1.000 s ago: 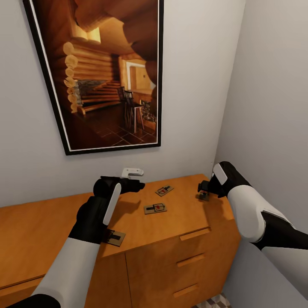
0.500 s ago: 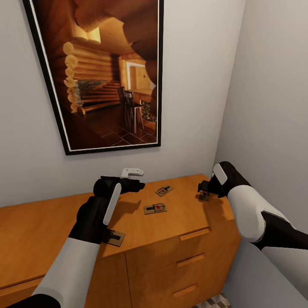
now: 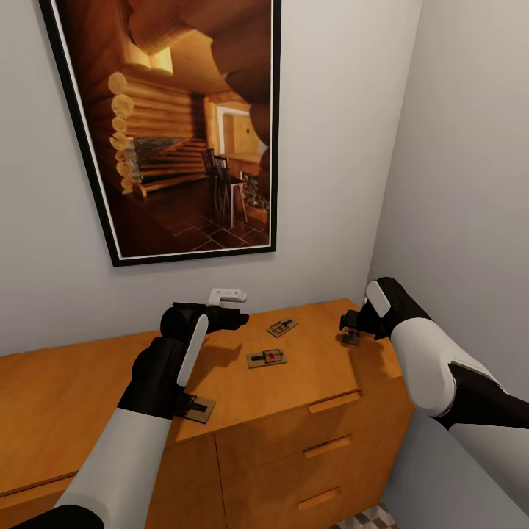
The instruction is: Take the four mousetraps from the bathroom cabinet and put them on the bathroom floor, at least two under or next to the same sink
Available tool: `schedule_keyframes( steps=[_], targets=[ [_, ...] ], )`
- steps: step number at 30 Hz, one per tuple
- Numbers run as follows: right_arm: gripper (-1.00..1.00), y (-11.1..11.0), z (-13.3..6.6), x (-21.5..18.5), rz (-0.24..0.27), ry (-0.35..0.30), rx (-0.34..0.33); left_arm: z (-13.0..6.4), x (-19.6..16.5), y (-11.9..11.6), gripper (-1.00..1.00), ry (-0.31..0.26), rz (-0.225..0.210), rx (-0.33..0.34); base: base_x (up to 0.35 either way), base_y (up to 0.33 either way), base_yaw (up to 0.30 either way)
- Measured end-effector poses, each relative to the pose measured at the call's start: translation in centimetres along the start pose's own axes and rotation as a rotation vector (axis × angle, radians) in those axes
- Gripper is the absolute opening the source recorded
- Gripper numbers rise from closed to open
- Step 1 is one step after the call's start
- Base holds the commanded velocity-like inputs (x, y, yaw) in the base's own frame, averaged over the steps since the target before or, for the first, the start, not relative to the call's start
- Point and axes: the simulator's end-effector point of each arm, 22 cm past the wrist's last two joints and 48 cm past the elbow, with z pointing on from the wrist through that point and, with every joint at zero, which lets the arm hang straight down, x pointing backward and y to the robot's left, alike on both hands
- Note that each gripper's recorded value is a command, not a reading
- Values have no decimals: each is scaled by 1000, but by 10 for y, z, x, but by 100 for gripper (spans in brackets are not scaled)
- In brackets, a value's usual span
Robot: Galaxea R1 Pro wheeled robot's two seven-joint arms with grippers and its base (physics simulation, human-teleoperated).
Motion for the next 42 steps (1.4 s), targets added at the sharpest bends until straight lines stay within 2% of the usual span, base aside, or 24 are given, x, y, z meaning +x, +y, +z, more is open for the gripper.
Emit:
schedule_keyframes(
  steps=[16, 42],
  targets=[
    [100, -3, 9, 3, 3, -15, 2, 7, 14, 1, 100, -1, 0, 1, 0, 0, 0],
    [100, -5, 10, 4, -9, -14, 27, 7, 14, 1, 100, -1, 0, 0, 0, 0, 0]
  ],
)
